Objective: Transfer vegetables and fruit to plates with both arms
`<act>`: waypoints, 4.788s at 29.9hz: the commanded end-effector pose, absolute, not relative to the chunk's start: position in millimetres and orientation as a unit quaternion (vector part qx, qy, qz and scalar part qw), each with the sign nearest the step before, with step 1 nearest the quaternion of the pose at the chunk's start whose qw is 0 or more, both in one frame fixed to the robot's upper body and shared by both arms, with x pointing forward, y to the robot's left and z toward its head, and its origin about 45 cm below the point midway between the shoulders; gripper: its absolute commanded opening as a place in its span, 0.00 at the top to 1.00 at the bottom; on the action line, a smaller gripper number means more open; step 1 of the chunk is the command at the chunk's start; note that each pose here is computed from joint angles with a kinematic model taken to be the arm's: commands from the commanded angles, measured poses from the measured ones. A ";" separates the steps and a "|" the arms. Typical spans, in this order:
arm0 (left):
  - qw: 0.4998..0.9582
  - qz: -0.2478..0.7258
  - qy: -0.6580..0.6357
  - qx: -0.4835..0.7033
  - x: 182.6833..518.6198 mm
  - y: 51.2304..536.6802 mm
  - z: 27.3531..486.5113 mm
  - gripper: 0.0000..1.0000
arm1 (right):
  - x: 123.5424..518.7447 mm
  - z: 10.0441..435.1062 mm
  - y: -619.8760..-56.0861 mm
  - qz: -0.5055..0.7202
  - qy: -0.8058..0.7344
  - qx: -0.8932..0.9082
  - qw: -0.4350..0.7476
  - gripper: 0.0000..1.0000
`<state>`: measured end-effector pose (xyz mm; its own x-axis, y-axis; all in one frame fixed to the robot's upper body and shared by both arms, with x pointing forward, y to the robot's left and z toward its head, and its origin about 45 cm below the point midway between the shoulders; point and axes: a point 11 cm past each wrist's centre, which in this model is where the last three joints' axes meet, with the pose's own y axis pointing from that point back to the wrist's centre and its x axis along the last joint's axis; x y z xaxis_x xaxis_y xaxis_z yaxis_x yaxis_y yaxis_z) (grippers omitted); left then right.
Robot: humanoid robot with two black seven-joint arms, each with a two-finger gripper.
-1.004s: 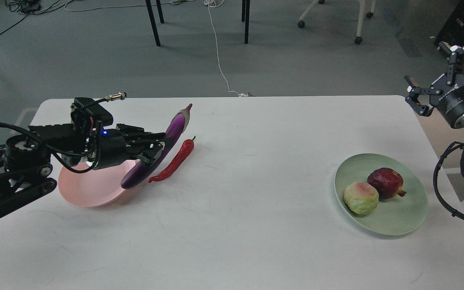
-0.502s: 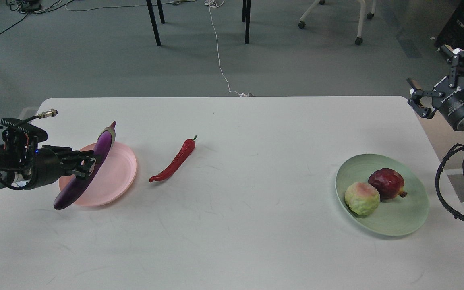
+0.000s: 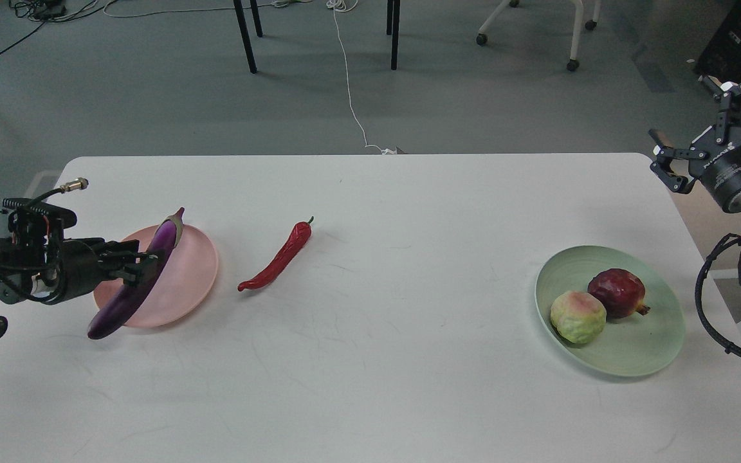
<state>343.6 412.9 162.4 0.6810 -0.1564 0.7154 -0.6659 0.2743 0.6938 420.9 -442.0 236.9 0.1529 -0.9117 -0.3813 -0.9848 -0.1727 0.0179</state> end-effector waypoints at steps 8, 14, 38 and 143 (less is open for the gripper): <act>0.700 0.194 -0.443 0.525 400.4 363.2 230.3 0.43 | 417.3 231.4 -443.8 0.159 0.635 -0.748 0.115 0.01; 0.724 0.143 -0.484 0.470 409.9 276.3 212.9 0.43 | 417.4 231.4 -443.3 0.159 0.634 -0.748 0.115 0.01; 0.708 0.015 -0.485 0.513 372.7 240.9 129.5 0.56 | 422.8 240.0 -440.9 0.150 0.630 -0.753 0.117 0.01; 0.737 0.621 0.171 -0.207 477.8 340.5 254.3 0.02 | 471.0 241.7 -386.3 0.231 0.620 -0.690 0.294 0.01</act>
